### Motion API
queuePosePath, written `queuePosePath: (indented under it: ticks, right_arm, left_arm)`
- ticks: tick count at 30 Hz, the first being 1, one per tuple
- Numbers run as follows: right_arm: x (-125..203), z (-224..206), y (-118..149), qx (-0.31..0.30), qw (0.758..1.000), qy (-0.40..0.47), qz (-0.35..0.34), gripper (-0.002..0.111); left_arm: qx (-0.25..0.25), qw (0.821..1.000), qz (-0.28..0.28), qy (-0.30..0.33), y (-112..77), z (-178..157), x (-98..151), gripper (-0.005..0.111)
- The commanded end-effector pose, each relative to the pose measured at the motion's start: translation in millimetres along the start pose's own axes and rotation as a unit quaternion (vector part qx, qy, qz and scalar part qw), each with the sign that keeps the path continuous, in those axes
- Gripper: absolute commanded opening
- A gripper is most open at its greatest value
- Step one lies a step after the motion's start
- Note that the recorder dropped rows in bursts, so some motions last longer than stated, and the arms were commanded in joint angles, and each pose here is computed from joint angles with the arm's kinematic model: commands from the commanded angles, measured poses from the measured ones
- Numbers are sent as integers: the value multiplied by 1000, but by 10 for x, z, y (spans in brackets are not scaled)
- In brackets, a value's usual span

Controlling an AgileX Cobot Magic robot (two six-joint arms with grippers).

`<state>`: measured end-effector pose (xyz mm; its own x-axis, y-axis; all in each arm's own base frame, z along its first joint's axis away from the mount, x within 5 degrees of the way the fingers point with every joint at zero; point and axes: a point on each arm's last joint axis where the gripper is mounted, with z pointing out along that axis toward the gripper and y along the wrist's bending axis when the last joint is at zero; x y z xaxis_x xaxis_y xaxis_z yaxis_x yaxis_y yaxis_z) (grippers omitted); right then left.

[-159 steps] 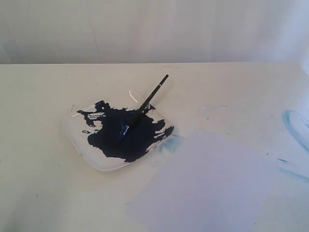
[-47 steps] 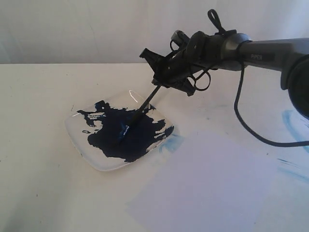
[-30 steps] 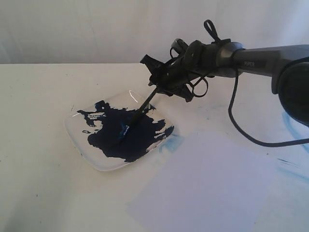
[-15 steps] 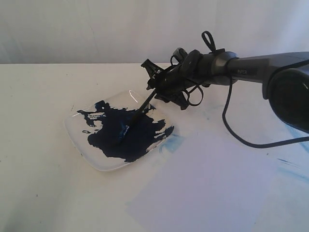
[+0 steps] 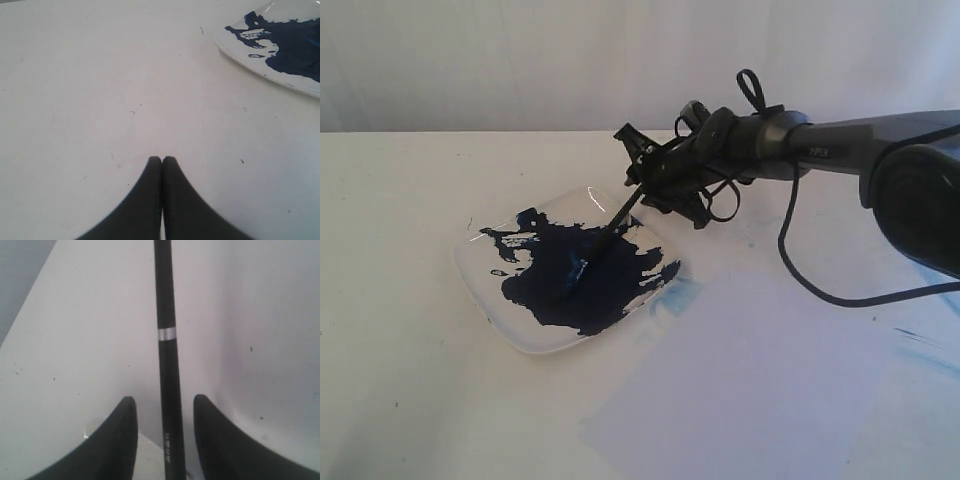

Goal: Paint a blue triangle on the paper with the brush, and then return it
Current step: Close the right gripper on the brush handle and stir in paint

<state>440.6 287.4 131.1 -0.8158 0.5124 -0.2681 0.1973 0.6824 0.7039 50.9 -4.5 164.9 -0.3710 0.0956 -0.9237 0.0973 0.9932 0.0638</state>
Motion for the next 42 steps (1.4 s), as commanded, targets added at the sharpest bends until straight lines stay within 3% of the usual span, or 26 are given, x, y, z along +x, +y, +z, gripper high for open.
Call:
queuePosePath:
  ticks: [1, 42]
  right_arm:
    - [6, 26, -3, -1, 1000, -1, 3, 36]
    - [77, 130, -5, -14, 1000, -27, 0, 36]
  left_arm:
    - [3, 1000, -2, -2, -5, 0, 3, 0]
    - [3, 1000, -2, -2, -5, 0, 3, 0]
